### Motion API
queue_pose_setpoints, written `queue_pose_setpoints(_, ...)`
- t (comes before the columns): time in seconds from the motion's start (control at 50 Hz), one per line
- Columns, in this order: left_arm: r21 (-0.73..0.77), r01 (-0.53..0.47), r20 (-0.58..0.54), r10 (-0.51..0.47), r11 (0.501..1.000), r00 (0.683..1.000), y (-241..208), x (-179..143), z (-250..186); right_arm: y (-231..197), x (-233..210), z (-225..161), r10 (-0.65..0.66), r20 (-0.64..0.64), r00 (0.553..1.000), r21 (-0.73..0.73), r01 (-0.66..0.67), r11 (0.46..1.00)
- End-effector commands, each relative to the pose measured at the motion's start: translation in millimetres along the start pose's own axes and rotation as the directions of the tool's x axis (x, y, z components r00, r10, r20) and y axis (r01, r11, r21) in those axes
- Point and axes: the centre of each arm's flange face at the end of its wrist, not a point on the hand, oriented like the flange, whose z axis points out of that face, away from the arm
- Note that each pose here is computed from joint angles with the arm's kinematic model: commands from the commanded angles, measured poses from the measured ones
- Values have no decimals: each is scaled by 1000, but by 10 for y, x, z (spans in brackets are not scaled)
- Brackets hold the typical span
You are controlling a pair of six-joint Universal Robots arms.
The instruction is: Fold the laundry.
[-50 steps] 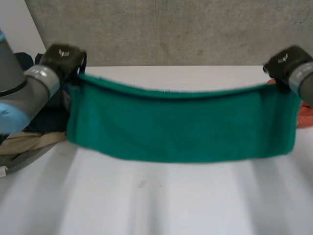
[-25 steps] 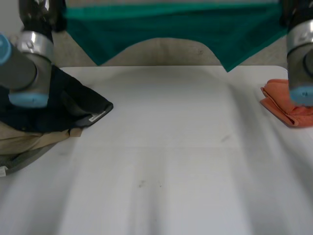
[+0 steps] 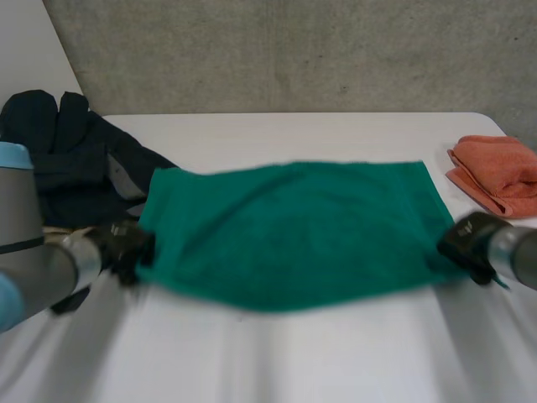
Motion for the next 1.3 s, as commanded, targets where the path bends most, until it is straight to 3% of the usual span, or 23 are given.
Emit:
queue_pose_setpoints(0.02,-126,-160,-84,151,979,985,161,130,-417,147,-20,-321,-131,11,991,-39,132,991)
queue_pose_setpoints(0.14,112,-206,79,198,972,977,-172,11,-221,78,137,-182,-74,-103,992,14,76,997)
queue_pose_setpoints(0.24,250,-192,147,159,949,976,-433,-38,97,-134,298,295,33,-240,970,146,2,989)
queue_pose_setpoints(0.42,267,-134,279,57,954,959,-617,-197,602,-577,476,884,91,-428,899,360,78,930)
queue_pose_setpoints(0.68,442,-199,351,35,875,936,-918,-159,1077,-809,528,1613,137,-527,839,473,156,867)
queue_pose_setpoints(0.76,451,-201,326,49,869,944,-930,-14,1038,-833,426,1601,149,-520,841,490,151,858)
queue_pose_setpoints(0.84,465,-187,312,37,866,949,-957,43,883,-877,549,1299,236,-498,834,534,80,842)
queue_pose_setpoints(0.94,481,-124,278,-17,868,960,-913,48,602,-709,660,960,377,-397,837,562,-103,821)
queue_pose_setpoints(1.04,494,-54,237,-75,868,969,-837,70,380,-460,674,538,426,-244,871,472,-277,837)
queue_pose_setpoints(1.18,478,18,200,-128,878,971,-672,100,297,-61,492,529,438,-37,898,326,-404,855)
queue_pose_setpoints(1.3,469,30,191,-135,883,972,-631,121,322,25,407,710,435,-20,900,312,-408,858)
